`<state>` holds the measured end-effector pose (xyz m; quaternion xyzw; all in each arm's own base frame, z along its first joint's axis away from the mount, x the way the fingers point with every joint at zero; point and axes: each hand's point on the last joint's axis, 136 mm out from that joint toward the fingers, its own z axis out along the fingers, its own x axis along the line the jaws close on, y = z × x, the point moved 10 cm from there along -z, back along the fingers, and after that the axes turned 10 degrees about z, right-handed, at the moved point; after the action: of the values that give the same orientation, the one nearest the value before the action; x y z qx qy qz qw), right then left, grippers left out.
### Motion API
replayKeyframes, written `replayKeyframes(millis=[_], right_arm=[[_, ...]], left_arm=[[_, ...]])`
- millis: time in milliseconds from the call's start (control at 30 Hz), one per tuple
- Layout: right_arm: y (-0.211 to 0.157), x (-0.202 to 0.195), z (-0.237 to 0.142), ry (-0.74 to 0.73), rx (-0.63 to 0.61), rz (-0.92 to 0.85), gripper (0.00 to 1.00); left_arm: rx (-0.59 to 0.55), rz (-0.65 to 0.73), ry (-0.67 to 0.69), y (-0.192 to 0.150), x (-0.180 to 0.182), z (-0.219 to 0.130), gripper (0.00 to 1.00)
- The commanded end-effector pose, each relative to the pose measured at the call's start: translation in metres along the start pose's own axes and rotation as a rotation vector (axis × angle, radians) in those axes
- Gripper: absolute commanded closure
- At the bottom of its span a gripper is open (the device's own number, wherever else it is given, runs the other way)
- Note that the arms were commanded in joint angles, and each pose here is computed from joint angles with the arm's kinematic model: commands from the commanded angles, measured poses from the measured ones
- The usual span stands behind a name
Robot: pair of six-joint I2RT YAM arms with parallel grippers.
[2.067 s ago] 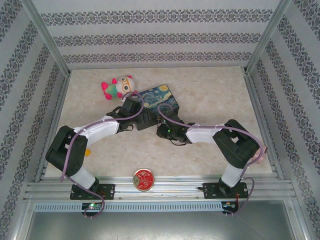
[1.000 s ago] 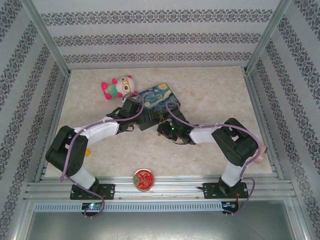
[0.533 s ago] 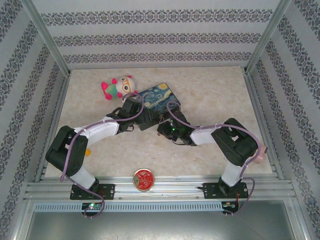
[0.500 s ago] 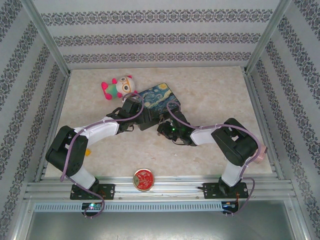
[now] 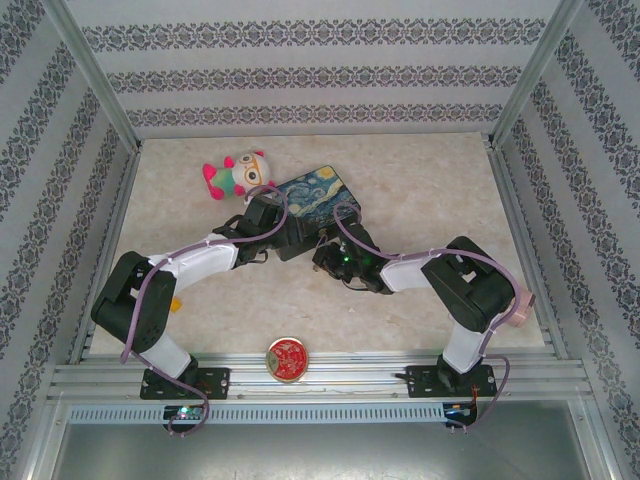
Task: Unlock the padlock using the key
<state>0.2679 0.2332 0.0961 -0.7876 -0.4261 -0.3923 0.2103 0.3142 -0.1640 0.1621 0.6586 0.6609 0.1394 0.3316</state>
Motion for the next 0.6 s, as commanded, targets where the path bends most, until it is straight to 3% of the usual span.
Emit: replayKeyframes(millis=[0, 567], right_arm=[[0.008, 0.02, -0.003, 0.132, -0.054, -0.01, 1.0], [0.019, 0.021, -0.011, 0.175, -0.131, 0.02, 1.0]], left_arm=[[0.06, 0.01, 0.038, -0.015, 0.005, 0.002, 0.01], [0.067, 0.013, 0.031, -0.016, 0.005, 0.001, 0.01]])
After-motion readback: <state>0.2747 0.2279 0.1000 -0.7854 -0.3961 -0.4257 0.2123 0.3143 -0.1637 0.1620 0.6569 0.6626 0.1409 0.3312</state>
